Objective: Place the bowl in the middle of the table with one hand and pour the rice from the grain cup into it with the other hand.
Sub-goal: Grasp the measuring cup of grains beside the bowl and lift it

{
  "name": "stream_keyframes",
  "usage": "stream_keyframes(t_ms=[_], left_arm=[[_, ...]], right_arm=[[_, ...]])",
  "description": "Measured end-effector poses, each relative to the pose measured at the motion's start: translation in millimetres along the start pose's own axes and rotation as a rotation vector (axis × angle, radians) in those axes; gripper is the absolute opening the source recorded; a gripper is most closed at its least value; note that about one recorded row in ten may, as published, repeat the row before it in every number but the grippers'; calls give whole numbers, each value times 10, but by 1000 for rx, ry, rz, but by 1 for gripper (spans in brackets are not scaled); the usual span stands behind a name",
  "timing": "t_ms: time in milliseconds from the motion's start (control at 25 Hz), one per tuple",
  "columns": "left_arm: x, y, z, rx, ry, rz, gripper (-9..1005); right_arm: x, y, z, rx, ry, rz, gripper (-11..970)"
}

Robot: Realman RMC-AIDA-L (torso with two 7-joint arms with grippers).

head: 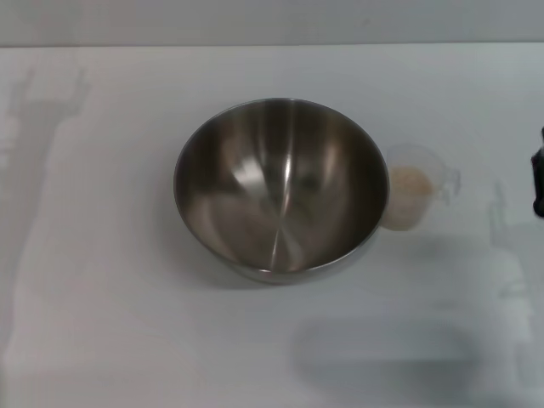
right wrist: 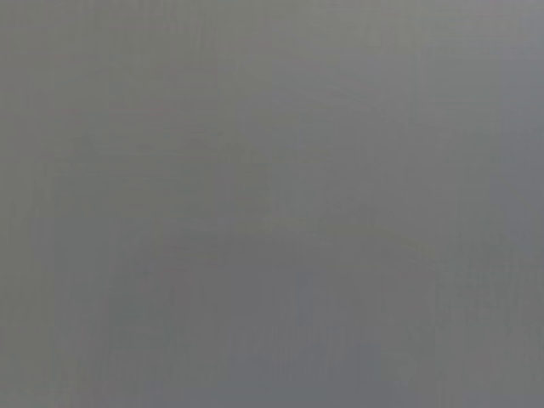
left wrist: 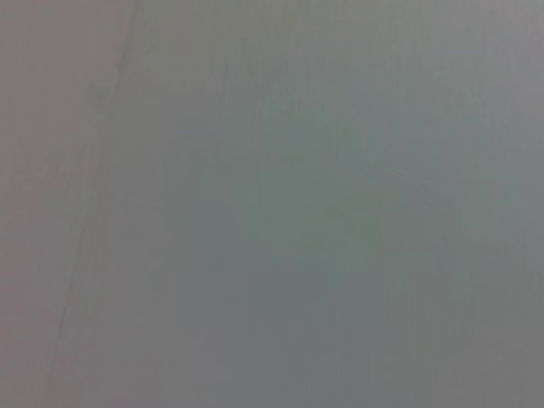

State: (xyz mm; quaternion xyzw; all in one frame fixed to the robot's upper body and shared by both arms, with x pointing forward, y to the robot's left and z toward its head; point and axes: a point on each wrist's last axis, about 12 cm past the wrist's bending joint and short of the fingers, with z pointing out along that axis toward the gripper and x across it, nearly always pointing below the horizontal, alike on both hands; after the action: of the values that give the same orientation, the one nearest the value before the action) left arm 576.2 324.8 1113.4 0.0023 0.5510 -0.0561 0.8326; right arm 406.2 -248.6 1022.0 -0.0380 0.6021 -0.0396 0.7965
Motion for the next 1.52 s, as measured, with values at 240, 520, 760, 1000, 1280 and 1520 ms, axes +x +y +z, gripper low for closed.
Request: stream_keyframes(t_ms=[240,520,760,1000,1280,1520], left_arm=[[23,-10,17,0,8,16,811],[18,-1,22,0,7,18,811],[20,3,20,-1,8,18,811],[32,14,5,-5,15,20,811],[31,6,17,-2,12,20,811],[28,1,25,-1,11,25,811]], right_arm=[[97,35,-184,-21,108,-40,513],[185,103,-214,-72,184,-32,506],[241,137,-167,-105,223,-34,505],[310,169,-112,-148,269,-44,506],[355,195,-57,-184,294,-55,507],[409,232,6,-216,331,-61,507]])
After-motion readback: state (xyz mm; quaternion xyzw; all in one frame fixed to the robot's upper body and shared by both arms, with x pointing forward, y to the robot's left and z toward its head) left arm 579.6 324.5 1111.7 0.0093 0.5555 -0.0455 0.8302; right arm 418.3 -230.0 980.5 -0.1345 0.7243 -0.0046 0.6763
